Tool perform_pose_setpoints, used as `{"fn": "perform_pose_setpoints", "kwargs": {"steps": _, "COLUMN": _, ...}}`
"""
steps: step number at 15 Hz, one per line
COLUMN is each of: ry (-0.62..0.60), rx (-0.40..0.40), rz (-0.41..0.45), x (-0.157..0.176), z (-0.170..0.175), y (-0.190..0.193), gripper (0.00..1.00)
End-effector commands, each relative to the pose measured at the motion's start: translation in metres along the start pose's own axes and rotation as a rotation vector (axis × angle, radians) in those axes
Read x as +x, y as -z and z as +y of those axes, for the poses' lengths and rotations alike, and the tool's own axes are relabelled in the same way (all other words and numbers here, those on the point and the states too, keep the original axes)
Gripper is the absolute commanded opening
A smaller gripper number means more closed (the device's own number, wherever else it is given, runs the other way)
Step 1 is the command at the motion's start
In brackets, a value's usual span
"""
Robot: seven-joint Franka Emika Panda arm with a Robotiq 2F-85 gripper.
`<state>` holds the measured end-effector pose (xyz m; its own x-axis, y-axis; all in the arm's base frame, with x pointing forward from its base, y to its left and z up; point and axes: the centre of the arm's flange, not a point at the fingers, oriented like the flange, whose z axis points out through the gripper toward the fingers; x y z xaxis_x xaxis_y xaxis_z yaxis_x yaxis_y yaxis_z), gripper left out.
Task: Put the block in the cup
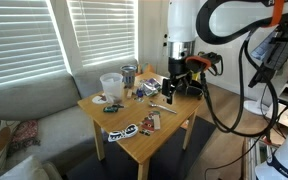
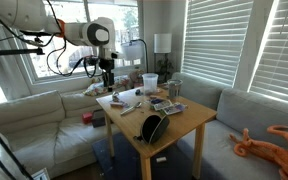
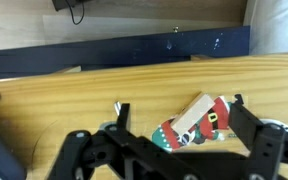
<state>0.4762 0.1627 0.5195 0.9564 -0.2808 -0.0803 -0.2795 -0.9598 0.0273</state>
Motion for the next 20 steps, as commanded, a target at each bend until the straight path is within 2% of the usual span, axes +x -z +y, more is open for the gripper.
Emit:
{"fn": "perform_pose_setpoints", "kwargs": {"steps": 1, "ry": -0.171, "rx": -0.012, "rz": -0.099, "x": 0.002, "z": -0.039, "y": -0.036, "gripper": 1.0}}
{"fn": "perform_pose_setpoints", "kwargs": {"steps": 4, "ry": -0.305, "rx": -0.025, "rz": -0.174, "x": -0.002, "z": -0.026, "y": -0.07, "gripper": 1.0}}
{"fn": "perform_pose_setpoints", "kwargs": {"steps": 5, "ry": -0.22, "rx": -0.049, "rz": -0.127, "x": 0.0, "z": -0.03, "y": -0.062, "gripper": 1.0}}
{"fn": "perform_pose_setpoints", "kwargs": {"steps": 8, "ry": -0.273, "rx": -0.053, "rz": -0.16, "x": 0.005, "z": -0.025, "y": -0.075, "gripper": 1.0}}
{"fn": "perform_pose_setpoints", "kwargs": {"steps": 9, "ry": -0.305, "rx": -0.018, "rz": -0.141, "x": 0.013, "z": -0.025, "y": -0.073, "gripper": 1.0}}
{"fn": "perform_pose_setpoints", "kwargs": {"steps": 10, "ry": -0.392, "rx": -0.039, "rz": -0.09, "x": 0.021, "z": -0.022, "y": -0.072, "gripper": 1.0}}
{"fn": "perform_pose_setpoints", "kwargs": {"steps": 11, "ry": -0.415, "rx": -0.01, "rz": -0.047, "x": 0.028, "z": -0.019, "y": -0.072, "gripper": 1.0}}
{"fn": "perform_pose_setpoints", "kwargs": {"steps": 14, "ry": -0.507, "rx": -0.021, "rz": 0.063, "x": 0.047, "z": -0.016, "y": -0.071, "gripper": 1.0}}
{"fn": "perform_pose_setpoints", "kwargs": {"steps": 16, "ry": -0.527, "rx": -0.019, "rz": 0.084, "x": 0.054, "z": -0.019, "y": -0.077, "gripper": 1.0}}
{"fn": "perform_pose_setpoints", "kwargs": {"steps": 20, "ry": -0.53, "rx": -0.019, "rz": 0.1, "x": 0.049, "z": -0.037, "y": -0.096, "gripper": 1.0}}
